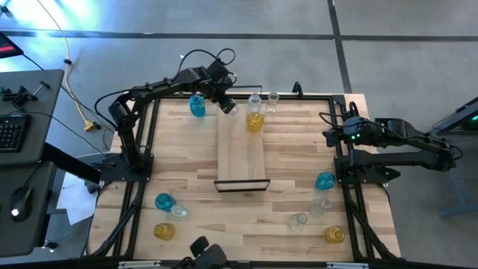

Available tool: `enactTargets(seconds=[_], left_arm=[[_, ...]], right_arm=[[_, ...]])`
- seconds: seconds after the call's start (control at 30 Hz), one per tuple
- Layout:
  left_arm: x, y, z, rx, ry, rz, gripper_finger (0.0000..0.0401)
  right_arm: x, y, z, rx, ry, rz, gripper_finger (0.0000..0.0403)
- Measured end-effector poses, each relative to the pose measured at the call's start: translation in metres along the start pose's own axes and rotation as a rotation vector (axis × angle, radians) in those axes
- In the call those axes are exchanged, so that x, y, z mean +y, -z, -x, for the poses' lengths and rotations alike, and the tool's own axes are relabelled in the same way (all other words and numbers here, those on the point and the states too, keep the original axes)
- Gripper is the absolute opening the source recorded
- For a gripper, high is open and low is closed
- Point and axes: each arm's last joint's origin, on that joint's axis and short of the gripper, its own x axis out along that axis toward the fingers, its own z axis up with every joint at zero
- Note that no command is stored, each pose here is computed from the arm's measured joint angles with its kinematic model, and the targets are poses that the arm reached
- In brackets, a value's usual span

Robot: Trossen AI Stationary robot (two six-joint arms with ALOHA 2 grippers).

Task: Sort vases onto shelf
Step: Put the top left transparent flower vase on the shelf aligned with the other transparent flower vase

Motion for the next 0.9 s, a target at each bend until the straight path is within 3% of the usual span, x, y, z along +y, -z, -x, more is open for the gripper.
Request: enactTargets(seconds=[0.67,0.9], left_arm=[[-0.003,-0.001,0.002,-0.011,-0.007,-0.009,0.0201],[-0.009,-0.016,0.016,-0.072,-0.006,-0.041,0.0205]], right_arm=[[0.000,0.000,0.000,0.000,0.000,0.000,0.0243],[0.000,0.000,0.000,0.000,0.000,0.000,0.0243]])
